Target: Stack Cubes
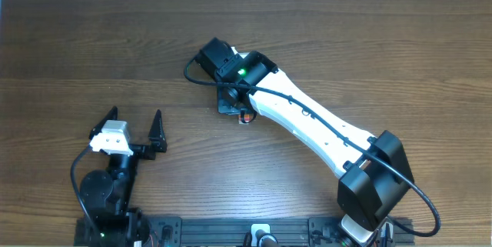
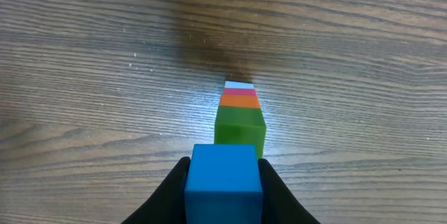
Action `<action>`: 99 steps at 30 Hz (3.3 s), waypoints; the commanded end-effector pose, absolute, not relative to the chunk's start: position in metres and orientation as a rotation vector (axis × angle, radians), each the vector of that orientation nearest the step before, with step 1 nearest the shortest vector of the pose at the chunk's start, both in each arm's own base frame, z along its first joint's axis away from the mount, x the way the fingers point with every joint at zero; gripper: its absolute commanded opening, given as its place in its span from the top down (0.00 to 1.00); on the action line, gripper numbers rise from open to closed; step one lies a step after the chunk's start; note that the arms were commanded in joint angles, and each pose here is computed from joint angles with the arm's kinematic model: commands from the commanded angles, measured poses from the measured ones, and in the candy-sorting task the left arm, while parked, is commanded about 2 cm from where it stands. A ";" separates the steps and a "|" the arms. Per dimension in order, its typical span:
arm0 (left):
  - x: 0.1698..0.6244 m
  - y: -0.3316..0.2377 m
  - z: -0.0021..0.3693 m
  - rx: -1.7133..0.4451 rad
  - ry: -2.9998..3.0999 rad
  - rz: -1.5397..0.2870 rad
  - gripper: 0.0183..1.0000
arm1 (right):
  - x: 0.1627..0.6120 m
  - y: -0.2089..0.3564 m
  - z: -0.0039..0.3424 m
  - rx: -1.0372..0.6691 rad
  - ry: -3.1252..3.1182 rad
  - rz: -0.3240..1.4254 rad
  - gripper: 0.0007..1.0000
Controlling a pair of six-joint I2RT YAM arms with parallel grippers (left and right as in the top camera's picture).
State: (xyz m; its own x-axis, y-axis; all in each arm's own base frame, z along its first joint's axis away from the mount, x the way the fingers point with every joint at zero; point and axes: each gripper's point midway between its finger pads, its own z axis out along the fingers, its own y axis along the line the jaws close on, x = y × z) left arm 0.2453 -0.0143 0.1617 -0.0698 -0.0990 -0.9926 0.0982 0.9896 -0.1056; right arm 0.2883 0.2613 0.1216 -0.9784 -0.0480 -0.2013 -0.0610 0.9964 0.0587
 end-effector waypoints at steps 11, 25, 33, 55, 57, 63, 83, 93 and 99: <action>0.245 -0.017 0.161 0.022 1.631 -0.162 0.00 | 0.292 0.265 0.114 -0.067 2.948 0.067 0.86; 0.245 -0.017 0.161 0.022 1.631 -0.162 0.00 | 0.292 0.259 0.112 -0.058 2.959 0.037 0.85; 0.245 -0.017 0.161 0.022 1.631 -0.162 0.00 | 0.295 0.258 0.107 -0.050 2.955 0.013 0.85; 0.245 -0.017 0.161 0.022 1.631 -0.162 0.00 | 0.297 0.258 0.107 -0.049 2.948 0.013 0.77; 0.245 -0.017 0.161 0.022 1.631 -0.162 0.00 | 0.297 0.258 0.107 -0.049 2.948 0.012 0.72; 0.245 -0.017 0.161 0.022 1.631 -0.162 0.00 | 0.297 0.258 0.107 -0.049 2.948 0.012 0.64; 0.245 -0.017 0.161 0.022 1.631 -0.162 0.00 | 0.300 0.256 0.109 -0.046 2.934 0.005 0.01; 0.245 -0.017 0.161 0.022 1.631 -0.162 0.00 | 0.381 0.196 0.194 -0.125 2.651 0.039 0.01; 0.245 -0.017 0.161 0.022 1.631 -0.162 0.00 | 0.413 0.076 0.251 0.025 2.468 -0.138 0.01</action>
